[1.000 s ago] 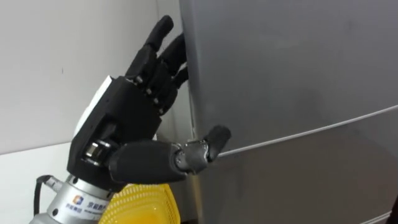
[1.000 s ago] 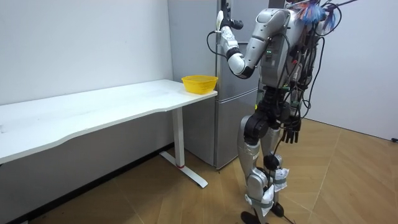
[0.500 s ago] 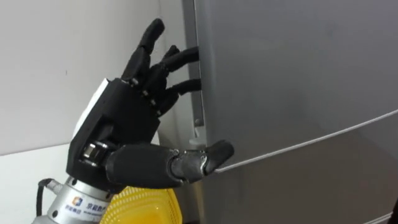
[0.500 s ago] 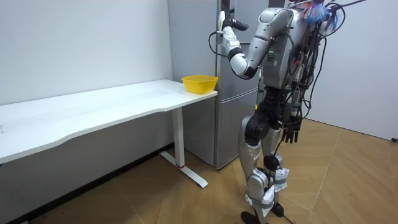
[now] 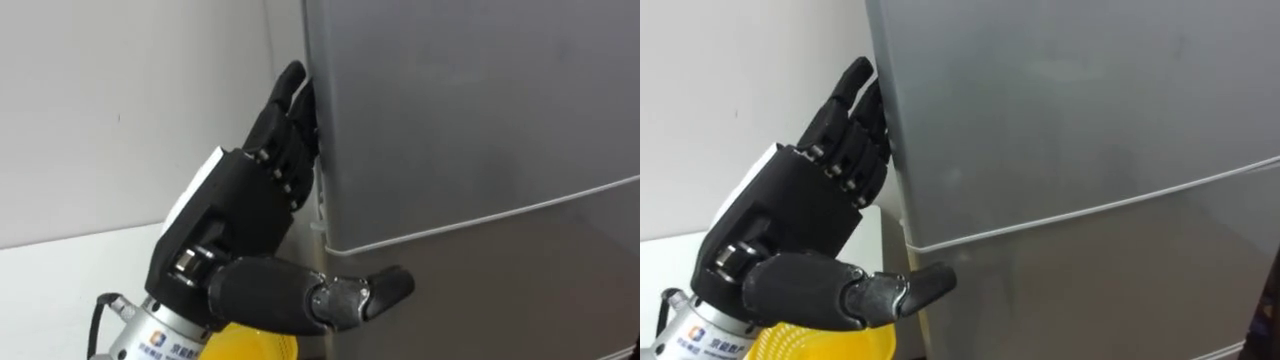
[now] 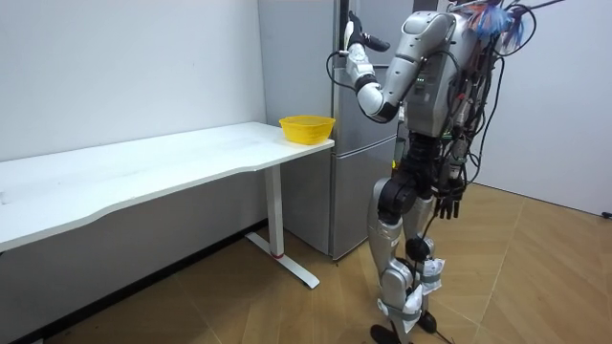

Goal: Retrieve from the upper fridge

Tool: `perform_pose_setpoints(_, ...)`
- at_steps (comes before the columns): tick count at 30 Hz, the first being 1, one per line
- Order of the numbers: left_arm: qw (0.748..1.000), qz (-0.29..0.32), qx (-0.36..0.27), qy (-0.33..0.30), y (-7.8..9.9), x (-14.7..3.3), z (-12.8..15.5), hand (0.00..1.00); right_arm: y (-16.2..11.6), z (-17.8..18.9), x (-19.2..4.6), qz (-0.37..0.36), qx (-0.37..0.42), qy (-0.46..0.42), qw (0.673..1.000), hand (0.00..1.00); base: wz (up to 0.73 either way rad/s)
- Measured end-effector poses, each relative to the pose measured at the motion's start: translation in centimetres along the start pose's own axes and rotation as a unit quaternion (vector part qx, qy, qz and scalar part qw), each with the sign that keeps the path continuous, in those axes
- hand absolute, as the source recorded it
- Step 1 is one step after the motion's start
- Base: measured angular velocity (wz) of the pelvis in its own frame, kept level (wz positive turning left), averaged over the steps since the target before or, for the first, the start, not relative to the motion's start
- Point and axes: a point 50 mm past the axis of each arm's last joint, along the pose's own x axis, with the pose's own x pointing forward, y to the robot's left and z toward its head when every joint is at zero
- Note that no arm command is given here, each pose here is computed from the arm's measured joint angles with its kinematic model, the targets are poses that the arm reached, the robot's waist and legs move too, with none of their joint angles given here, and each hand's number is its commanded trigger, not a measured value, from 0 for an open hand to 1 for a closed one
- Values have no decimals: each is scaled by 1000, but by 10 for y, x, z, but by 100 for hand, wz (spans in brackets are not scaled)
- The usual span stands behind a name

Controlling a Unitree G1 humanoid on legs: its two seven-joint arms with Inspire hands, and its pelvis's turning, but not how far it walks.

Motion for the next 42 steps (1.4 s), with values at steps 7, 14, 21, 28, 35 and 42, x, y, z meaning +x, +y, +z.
perform_pose_setpoints(7, 1000, 3, -7, -1, 1, 0, 0, 100, -1, 3, 0, 1, -5, -6, 1000, 0, 9)
perform_pose_setpoints(14, 999, 2, -26, -24, 1, 0, 2, 100, -2, 6, 0, 0, -5, -9, 1000, 0, 3)
perform_pose_setpoints(21, 993, -58, -98, -31, -15, 2, -1, 75, -3, 10, -1, 7, -6, -13, 1000, 0, -1)
perform_pose_setpoints(28, 979, -163, -117, 28, -38, 0, -16, 0, -6, 14, -1, 12, 8, -20, 1000, 0, -7)
perform_pose_setpoints(35, 973, -200, -116, 25, -41, -1, -15, 0, -6, 16, -1, 12, 20, -24, 999, 0, 0)
perform_pose_setpoints(42, 970, -211, -116, 23, -42, -1, -14, 0, -6, 17, -1, 13, 30, -26, 999, 0, -4)
